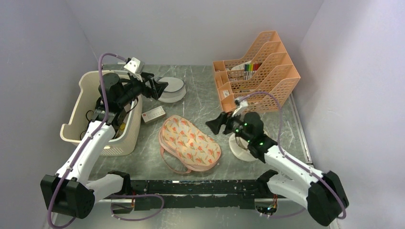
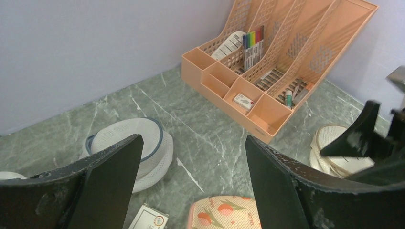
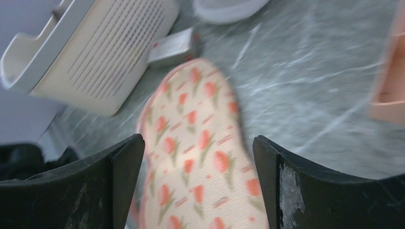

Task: Unzip the laundry bag and remove the bra

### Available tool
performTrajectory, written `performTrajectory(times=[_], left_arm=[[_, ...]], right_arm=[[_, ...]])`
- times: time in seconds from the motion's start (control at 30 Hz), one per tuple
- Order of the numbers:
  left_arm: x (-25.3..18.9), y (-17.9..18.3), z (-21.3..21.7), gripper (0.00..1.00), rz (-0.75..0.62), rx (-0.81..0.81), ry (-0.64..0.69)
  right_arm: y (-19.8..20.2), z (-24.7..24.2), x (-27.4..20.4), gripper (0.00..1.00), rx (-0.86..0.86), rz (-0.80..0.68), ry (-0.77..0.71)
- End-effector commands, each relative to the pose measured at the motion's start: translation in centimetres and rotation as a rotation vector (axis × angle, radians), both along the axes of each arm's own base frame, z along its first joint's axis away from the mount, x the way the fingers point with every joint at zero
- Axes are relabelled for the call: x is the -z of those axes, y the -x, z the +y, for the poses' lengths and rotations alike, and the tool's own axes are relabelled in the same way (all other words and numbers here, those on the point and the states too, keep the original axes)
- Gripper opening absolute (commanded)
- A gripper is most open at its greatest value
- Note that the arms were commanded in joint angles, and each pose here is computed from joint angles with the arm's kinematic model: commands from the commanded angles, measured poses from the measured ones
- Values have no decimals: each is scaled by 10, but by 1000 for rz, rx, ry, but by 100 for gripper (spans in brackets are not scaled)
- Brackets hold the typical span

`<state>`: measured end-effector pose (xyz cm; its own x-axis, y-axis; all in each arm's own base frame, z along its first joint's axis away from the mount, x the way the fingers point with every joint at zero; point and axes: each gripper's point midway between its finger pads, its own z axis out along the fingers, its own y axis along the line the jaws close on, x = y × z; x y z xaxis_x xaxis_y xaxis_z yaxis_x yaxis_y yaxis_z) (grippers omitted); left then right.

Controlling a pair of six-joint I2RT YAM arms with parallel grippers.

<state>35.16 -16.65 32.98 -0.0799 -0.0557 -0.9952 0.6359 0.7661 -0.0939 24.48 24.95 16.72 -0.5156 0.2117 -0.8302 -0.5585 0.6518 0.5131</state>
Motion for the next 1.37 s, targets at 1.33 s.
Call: performTrajectory(times=[1.33], left_arm=[[-129,114,140,89,-520,-634,178]], right_arm=[[60,-232,-284,100,808,-617,5]])
